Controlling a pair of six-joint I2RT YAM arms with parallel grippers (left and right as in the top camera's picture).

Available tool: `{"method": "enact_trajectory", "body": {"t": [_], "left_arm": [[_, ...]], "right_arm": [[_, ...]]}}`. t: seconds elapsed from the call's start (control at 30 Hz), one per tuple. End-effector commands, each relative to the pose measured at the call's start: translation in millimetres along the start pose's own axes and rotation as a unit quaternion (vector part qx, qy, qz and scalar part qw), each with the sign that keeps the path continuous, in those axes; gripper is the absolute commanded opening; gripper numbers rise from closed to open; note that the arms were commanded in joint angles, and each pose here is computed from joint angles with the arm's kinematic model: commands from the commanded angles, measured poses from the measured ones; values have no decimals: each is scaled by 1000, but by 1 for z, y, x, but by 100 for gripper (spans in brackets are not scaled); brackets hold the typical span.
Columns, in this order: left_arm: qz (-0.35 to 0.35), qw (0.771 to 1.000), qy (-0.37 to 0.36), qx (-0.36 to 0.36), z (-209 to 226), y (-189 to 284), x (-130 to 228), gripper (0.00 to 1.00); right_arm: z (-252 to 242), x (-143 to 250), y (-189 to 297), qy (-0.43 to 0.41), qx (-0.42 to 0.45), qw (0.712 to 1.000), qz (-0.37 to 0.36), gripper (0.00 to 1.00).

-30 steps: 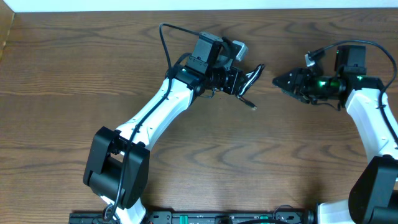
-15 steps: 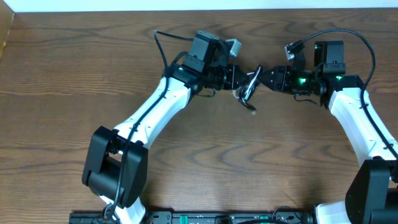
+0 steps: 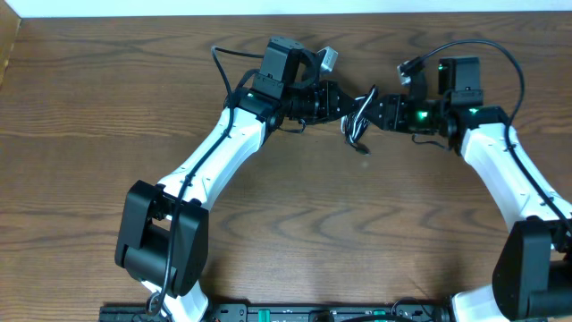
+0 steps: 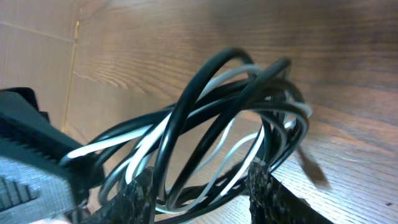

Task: Untangle cables

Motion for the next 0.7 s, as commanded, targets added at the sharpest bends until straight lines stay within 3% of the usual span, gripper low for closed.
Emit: {"method": "enact_trajectory", "body": {"t": [0.0, 0.33, 0.5, 0.6, 0.67], "left_arm": [[12, 1000, 15, 17, 3, -5, 4, 8], [-1, 999, 27, 24, 0, -5, -2, 8], [-6, 999, 34, 26, -1, -5, -4, 8], [-6, 999, 34, 26, -1, -5, -4, 7], [-7, 999, 34, 24, 0, -5, -4, 8]], "right_arm": [[7, 0, -5, 10, -7, 1000, 5, 43], [10, -1, -8, 20, -11, 1000, -1, 41], [8, -2, -18, 10, 38, 999, -26, 35], [12, 0, -21, 14, 41, 999, -29, 27], [13, 0, -22, 16, 40, 999, -29, 12]]}}
Point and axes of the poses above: each gripper's point midway between its finger pads, its own y axis back along the fingers, its own z axis along the line the jaws close on, x = y × z, the point moved 8 cm from there along y, back along the fingers, and after that the axes turned 14 degrees about -y, right-handed, at the moved point
